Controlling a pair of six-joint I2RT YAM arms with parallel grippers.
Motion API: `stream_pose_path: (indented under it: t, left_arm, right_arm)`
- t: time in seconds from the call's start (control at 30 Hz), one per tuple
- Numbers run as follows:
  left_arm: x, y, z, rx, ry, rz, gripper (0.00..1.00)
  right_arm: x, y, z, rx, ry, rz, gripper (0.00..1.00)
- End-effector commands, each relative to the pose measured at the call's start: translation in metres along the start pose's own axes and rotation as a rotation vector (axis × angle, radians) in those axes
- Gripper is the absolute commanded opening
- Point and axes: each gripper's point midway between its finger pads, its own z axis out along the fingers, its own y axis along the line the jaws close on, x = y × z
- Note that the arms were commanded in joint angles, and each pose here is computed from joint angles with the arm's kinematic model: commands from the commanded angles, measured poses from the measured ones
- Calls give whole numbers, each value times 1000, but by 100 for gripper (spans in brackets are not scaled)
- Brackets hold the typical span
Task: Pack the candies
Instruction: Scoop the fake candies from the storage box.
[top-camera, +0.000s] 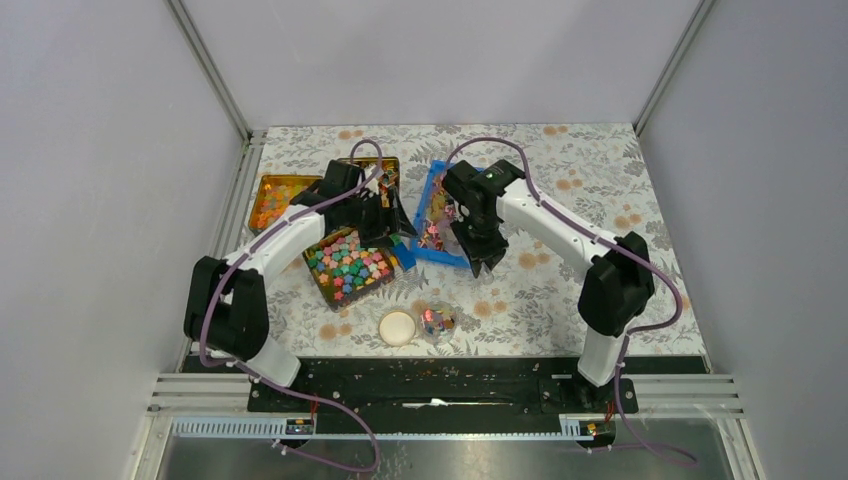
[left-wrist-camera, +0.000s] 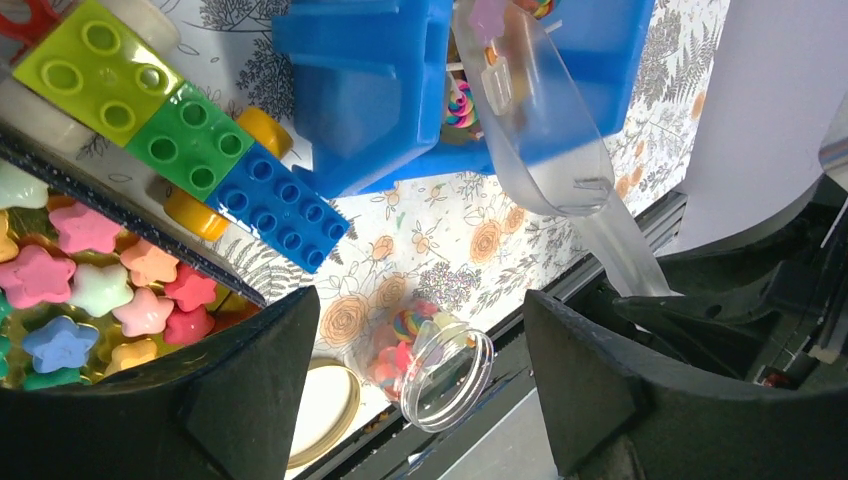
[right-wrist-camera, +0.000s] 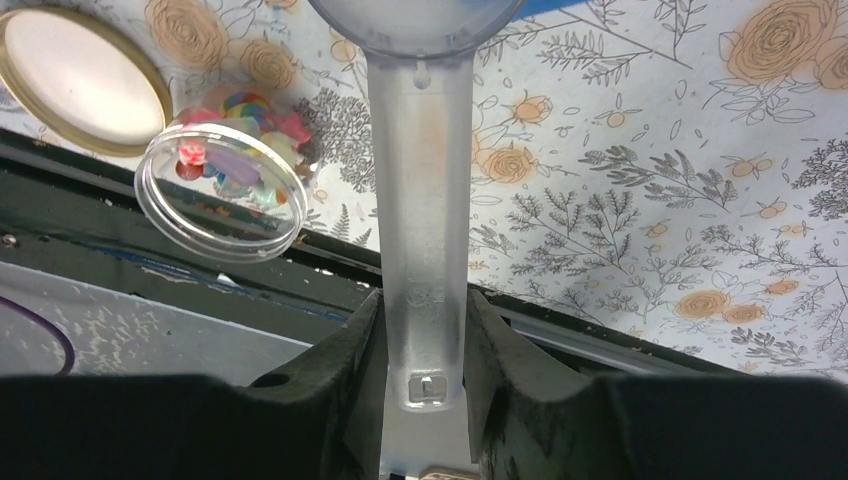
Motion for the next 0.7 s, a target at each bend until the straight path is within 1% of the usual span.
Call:
stream_pose_path:
  t: [0.0, 0.27, 0.67]
  left_arm:
    - [-3, -12, -14, 48, -69, 18, 75]
    - [14, -10, -21, 62, -96, -11, 75]
    - [49, -14, -27, 78, -113, -30, 75]
  right_arm:
    - [12, 12, -19, -28, -51, -42, 0]
    - [37, 22, -27, -18, -75, -79, 0]
    - [81, 27, -41, -27, -127, -95, 0]
